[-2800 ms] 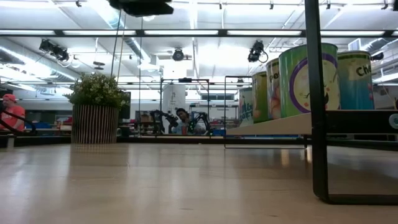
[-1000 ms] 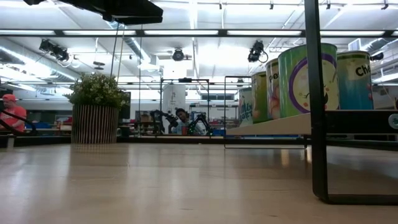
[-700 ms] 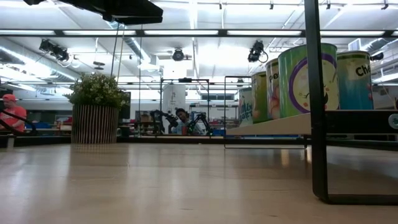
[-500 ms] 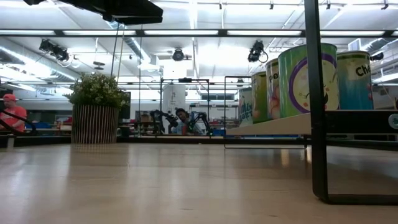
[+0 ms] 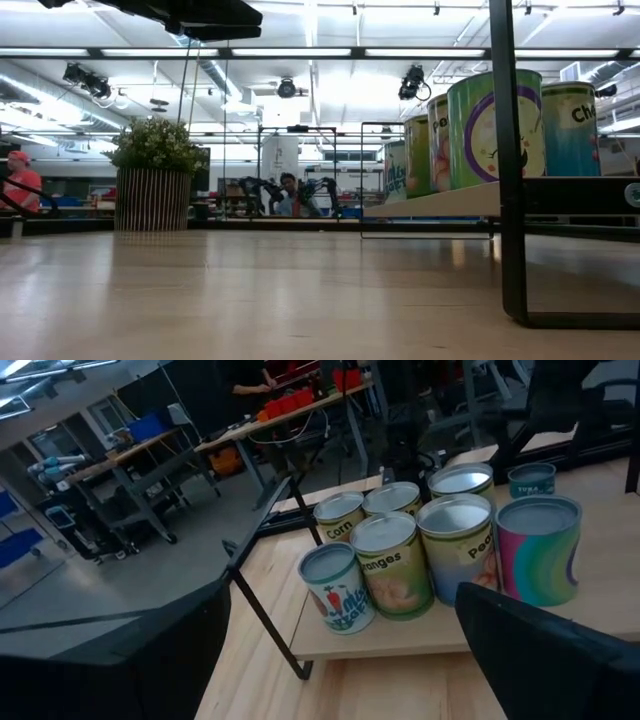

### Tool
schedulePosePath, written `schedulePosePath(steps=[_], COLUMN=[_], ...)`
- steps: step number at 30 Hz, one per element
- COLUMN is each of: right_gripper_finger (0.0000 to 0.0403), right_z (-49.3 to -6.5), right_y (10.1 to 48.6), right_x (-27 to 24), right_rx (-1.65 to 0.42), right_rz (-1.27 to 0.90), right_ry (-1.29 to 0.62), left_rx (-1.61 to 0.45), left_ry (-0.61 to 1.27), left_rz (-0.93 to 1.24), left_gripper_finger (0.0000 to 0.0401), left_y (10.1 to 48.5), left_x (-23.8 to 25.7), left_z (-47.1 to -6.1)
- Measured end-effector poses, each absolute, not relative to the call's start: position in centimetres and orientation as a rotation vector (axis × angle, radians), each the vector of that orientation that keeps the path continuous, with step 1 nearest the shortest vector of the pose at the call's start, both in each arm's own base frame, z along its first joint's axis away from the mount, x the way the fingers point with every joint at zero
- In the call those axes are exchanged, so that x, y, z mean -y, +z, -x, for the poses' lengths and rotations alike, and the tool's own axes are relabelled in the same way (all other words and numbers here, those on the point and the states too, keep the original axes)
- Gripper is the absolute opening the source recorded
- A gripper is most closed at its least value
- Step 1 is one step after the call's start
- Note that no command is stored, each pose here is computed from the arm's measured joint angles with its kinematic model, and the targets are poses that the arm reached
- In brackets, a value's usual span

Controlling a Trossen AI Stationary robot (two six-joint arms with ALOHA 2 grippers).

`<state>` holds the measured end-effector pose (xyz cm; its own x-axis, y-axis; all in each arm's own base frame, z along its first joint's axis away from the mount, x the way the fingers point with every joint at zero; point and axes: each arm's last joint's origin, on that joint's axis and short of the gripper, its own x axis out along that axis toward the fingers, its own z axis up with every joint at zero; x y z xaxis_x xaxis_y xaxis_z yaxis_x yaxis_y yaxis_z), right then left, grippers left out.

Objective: Pick and place cans onto a shelf
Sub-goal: Put the canned tuna can on the shelf

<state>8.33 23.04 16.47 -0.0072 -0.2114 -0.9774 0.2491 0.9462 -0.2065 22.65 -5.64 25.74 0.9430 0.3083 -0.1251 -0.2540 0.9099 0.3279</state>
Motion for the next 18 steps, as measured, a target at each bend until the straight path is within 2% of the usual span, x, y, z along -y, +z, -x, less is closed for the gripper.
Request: schedulePosePath(steps=[18], right_gripper_finger=[0.0396], right_z=[-8.2], right_y=[13.5], right_x=[-22.2], right_rx=[-1.568], right_rz=[-0.122], right_ry=[-0.313], left_rx=[-0.176], left_ry=[0.292], left_rz=[-0.316], left_gripper_finger=[0.0393], left_y=[25.7], left_x=[5.6], left_z=[-22.7])
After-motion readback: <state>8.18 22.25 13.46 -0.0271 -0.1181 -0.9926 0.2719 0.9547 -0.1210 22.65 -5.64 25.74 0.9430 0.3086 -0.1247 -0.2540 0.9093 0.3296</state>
